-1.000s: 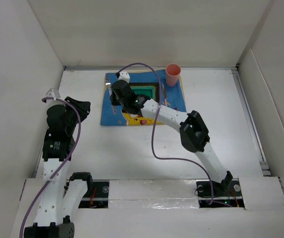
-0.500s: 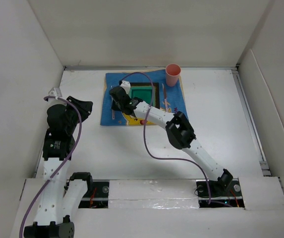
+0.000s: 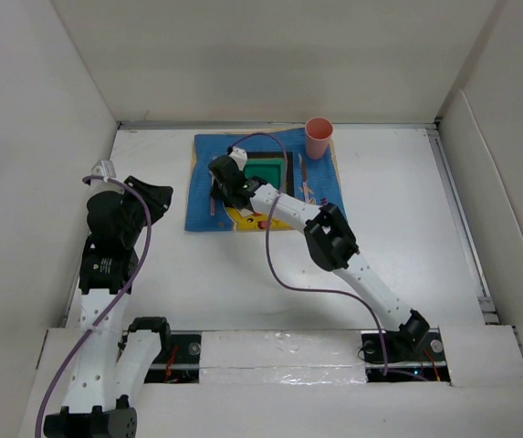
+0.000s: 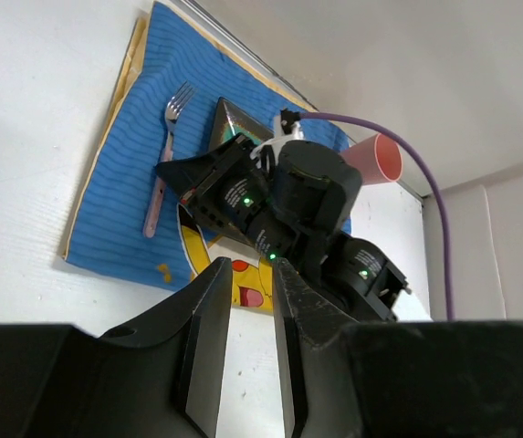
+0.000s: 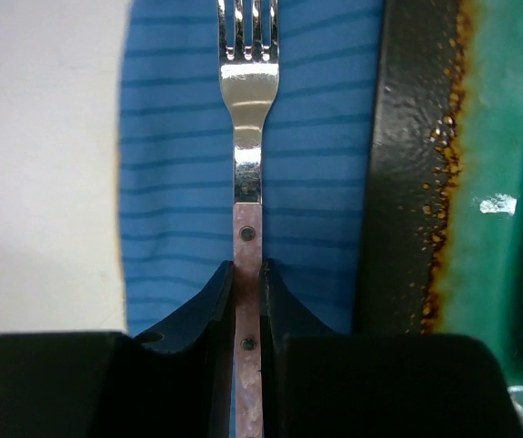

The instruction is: Set the dinner table for one person

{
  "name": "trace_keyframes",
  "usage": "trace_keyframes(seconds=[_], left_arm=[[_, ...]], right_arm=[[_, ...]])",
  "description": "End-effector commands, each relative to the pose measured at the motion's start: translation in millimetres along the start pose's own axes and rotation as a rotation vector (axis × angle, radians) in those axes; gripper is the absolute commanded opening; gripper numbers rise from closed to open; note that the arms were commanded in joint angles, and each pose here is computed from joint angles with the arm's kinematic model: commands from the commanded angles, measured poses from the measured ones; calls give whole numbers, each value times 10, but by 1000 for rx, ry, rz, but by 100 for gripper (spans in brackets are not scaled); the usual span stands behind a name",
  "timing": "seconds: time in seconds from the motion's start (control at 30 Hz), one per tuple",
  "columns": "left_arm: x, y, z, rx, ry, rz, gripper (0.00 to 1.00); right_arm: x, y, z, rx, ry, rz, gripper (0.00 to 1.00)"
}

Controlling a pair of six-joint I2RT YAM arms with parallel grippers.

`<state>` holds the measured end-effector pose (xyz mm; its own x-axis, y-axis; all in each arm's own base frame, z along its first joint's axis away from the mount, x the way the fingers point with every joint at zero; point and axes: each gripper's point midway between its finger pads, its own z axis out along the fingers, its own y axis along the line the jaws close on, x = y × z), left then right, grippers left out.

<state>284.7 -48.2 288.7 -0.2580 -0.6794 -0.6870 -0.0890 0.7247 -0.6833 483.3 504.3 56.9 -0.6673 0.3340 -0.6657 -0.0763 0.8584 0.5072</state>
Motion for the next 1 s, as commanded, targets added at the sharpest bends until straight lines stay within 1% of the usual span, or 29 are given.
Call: trace_keyframes(seconds=[0.0,0.1,0.2,0.3,0.33,0.47,0.5,0.53,0.57,0.6,0.63,0.7,0.73,0.8,0.83,0.87,0.9,0.93,0.97], left_arm=[[-87,-82,13,44,-34,23,22],[-82,-83,24,42,-28,22,23],[-78,-88,16,46,-28,21,23],[-74,-83,25,43,-24,19,23],[-77,-79,24,42,-28,20,23],[-74,-83,25,46,-28,21,26],[-72,-78,28,45,-27,25,26],[-73,-71,29,42,-28,26,28],[-75,-73,25,43,-29,28,29],[-83,-79,19,48,-35,34,29],[-77,-69,20,46,-35,37,31],[-86,-62,23,42,-38,44,32],[-93,-56,26,40,-40,56,33],[-107,-50,15,39,-49,71,34],[-107,-50,7,44,-53,84,34],[-108,-50,3,46,-53,95,35],[-110,-50,-1,46,-55,101,35],[-96,-48,3,49,-49,107,35],[-90,-53,0,56,-46,126,35]], right_arm=[[-181,166,7,-57,-40,45,0],[-167,148,14,-54,-39,41,0],[-116,126,31,-54,-25,35,5],[-67,92,30,-55,-16,33,16],[-76,119,20,-69,-18,36,23],[-191,211,-98,-98,-32,17,36],[-318,303,-197,-117,-52,19,38],[-302,361,-245,-134,-57,1,42],[-360,401,-303,-145,-67,0,43],[-530,516,-455,-172,-94,2,43],[-561,500,-499,-169,-106,-8,46],[-653,608,-656,-195,-132,-12,47],[-801,692,-837,-223,-158,-11,48],[-898,816,-1050,-256,-182,-24,49],[-1122,930,-1301,-290,-229,-32,52],[-1092,866,-1351,-285,-226,-52,52],[-1097,911,-1472,-305,-233,-70,52],[-1179,1014,-1643,-352,-274,-99,56],[-1274,967,-1913,-365,-300,-117,57]])
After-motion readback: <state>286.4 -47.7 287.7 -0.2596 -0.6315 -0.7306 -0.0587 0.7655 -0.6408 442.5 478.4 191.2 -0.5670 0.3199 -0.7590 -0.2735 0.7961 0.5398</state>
